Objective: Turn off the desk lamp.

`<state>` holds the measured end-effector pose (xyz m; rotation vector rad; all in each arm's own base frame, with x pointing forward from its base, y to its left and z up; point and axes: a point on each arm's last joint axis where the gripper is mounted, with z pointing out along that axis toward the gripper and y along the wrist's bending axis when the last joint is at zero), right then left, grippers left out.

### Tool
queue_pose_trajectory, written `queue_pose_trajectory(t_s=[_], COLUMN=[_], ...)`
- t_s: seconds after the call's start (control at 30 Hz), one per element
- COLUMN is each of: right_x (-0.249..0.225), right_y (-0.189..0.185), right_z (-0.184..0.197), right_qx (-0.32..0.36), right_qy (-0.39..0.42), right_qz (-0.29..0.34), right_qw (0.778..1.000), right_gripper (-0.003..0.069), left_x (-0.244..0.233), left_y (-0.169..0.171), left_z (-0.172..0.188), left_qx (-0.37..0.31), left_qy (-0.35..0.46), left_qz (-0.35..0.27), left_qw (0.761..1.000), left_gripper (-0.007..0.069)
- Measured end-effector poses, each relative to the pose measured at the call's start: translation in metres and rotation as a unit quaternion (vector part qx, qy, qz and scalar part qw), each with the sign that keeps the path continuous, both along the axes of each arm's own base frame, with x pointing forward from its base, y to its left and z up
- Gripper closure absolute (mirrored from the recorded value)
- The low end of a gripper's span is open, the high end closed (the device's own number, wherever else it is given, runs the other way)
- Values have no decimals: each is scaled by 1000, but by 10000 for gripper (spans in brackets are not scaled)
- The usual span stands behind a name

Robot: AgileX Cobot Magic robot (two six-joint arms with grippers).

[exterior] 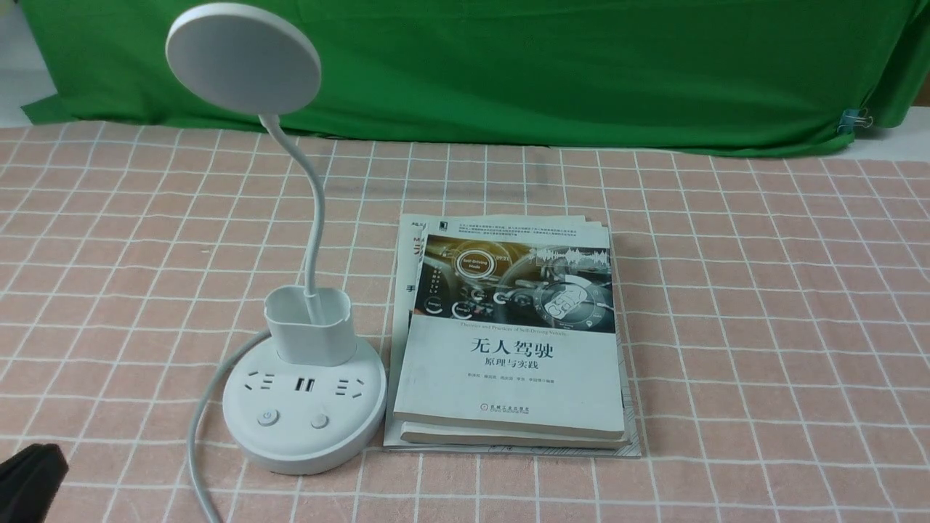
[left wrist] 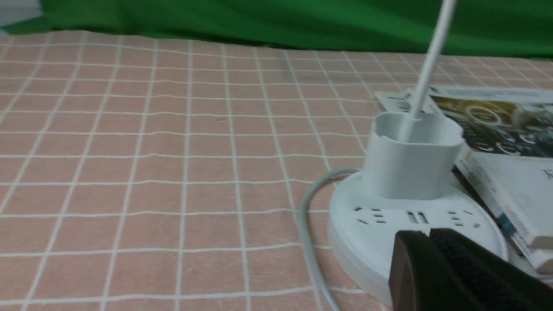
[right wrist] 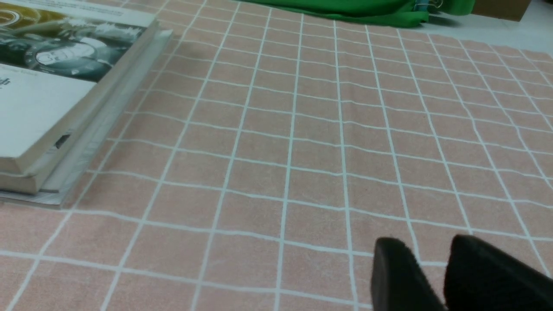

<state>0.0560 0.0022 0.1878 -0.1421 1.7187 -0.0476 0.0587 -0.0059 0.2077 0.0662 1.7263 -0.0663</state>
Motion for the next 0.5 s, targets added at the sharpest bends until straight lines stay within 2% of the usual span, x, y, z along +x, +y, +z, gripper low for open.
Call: queue_pose_trajectory(t_s=[0.13, 0.5], right_x=[0, 0], right_y=[0, 0], right_z=[0, 0], right_qx=[0, 0], right_qy=[0, 0], right_qz=[0, 0], right_qw=[1000, 1000], right_gripper=[419, 419], left_x=[-3, -4], left_y=[3, 2], left_z=[-18, -25], left_qx=[-17, -28], left_qy=[11, 37], left_qz=[35, 34], left_qw=[999, 998], left_gripper=[620, 620])
